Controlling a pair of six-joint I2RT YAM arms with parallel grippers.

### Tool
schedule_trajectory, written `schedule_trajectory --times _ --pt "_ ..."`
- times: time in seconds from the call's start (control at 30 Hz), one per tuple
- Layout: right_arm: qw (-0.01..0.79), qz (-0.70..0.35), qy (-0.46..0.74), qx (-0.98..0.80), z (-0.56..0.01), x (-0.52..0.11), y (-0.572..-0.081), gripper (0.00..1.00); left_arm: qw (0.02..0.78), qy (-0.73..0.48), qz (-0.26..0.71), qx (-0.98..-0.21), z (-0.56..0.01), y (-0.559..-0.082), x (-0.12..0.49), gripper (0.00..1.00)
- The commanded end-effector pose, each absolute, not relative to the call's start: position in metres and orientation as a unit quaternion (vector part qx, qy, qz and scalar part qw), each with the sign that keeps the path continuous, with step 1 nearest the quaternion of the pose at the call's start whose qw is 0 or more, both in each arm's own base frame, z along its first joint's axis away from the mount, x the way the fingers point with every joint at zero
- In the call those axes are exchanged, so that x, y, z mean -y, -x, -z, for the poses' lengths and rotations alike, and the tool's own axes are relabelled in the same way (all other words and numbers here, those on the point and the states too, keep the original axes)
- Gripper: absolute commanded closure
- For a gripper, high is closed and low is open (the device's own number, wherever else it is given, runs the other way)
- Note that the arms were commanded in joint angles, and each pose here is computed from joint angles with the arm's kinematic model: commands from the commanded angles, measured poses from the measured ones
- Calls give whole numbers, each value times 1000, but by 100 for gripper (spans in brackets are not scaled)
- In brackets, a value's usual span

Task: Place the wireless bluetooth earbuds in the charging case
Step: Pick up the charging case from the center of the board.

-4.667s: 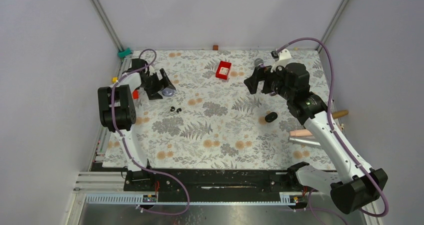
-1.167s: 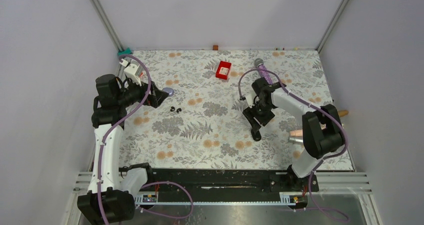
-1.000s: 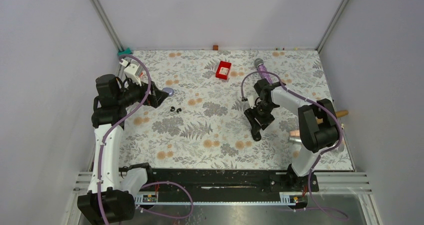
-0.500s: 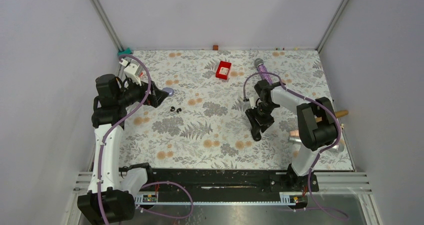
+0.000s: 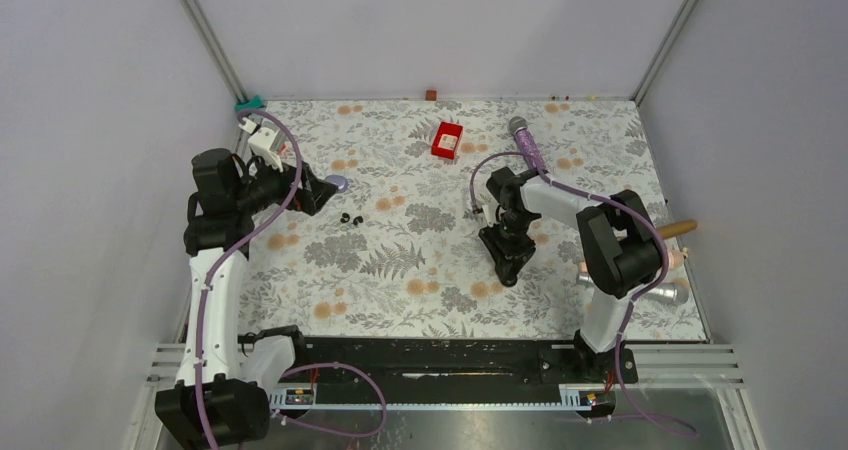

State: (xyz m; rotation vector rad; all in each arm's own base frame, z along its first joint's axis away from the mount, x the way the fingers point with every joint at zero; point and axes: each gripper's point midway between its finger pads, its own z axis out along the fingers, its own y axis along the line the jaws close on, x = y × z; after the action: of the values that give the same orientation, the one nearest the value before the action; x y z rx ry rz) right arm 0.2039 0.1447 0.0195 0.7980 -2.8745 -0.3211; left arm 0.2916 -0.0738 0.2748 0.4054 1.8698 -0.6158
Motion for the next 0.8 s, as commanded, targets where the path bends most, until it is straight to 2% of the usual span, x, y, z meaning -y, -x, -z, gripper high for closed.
schedule_trajectory --times 0.0,0.13,0.27,0.4,0.63,0.7,0.77 --pt "67 82 -281 954 -13 -150 -207 57 561 -179 261 -765 -289 -294 75 1" --pt "42 59 -316 946 -16 -155 -210 54 560 -160 265 -769 -284 -303 74 1" --pt "-5 52 -340 939 -24 -163 -221 62 558 -119 256 -781 -278 -318 68 1" --pt "-74 66 -357 929 -45 -173 -238 65 554 -103 244 -789 -273 -333 66 1" --pt "-189 125 -367 902 -97 -203 -263 64 516 -135 283 -797 -272 -354 110 1" --pt "-198 118 -369 900 -106 -204 -269 61 494 -141 299 -804 -267 -360 128 1" --pt "-199 99 -381 898 -106 -197 -272 53 475 -148 319 -807 -262 -361 147 2"
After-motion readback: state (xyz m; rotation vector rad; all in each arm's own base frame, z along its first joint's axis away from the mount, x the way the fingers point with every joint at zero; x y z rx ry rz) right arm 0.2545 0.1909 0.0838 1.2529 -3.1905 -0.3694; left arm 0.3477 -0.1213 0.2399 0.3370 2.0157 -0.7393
